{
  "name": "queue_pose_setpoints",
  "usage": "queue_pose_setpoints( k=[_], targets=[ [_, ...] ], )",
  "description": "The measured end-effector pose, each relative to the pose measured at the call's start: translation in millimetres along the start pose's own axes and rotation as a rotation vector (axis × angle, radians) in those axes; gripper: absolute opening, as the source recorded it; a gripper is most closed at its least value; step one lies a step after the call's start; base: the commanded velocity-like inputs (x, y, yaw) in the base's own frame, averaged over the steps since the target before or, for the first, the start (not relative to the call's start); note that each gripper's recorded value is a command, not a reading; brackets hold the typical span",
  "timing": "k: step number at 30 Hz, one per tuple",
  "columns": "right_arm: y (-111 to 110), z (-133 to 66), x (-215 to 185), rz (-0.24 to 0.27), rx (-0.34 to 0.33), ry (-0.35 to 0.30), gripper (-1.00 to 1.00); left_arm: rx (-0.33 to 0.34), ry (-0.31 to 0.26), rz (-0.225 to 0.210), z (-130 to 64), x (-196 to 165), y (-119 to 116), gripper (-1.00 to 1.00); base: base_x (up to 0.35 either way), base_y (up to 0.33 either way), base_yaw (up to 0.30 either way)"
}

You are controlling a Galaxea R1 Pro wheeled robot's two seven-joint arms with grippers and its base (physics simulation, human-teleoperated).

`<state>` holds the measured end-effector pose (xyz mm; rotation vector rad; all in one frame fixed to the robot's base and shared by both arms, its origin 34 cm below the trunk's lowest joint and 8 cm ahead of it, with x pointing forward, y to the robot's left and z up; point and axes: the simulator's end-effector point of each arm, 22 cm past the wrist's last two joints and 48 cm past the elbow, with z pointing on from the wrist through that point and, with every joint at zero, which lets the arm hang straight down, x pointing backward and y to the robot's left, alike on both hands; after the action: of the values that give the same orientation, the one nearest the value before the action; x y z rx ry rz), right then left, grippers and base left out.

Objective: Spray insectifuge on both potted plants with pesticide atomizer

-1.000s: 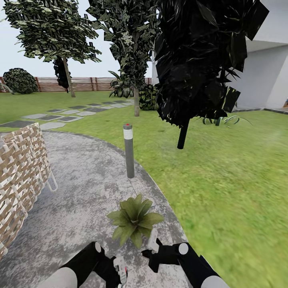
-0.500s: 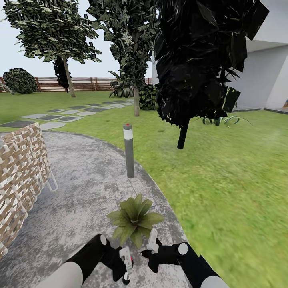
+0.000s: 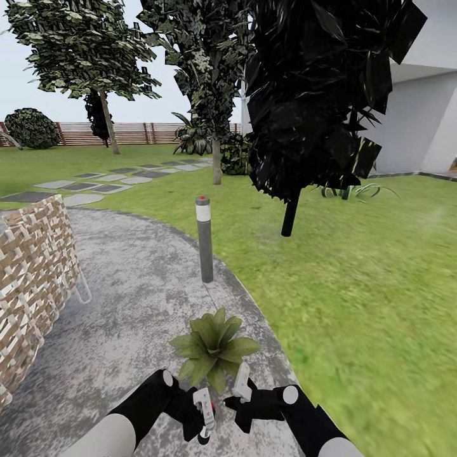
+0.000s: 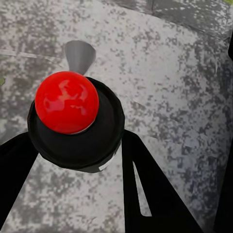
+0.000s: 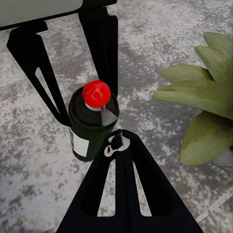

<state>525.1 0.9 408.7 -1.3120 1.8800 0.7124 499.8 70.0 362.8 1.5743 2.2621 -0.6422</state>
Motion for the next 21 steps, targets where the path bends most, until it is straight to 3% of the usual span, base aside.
queue_pose_setpoints(
  k=[21],
  targets=[
    [0, 0.5, -1, -0.001, -0.001, -0.002, -1.0, 0.009, -0.02, 0.005, 3.6, -12, -5, -1.0, 0.0, 0.0, 0.0]
  ],
)
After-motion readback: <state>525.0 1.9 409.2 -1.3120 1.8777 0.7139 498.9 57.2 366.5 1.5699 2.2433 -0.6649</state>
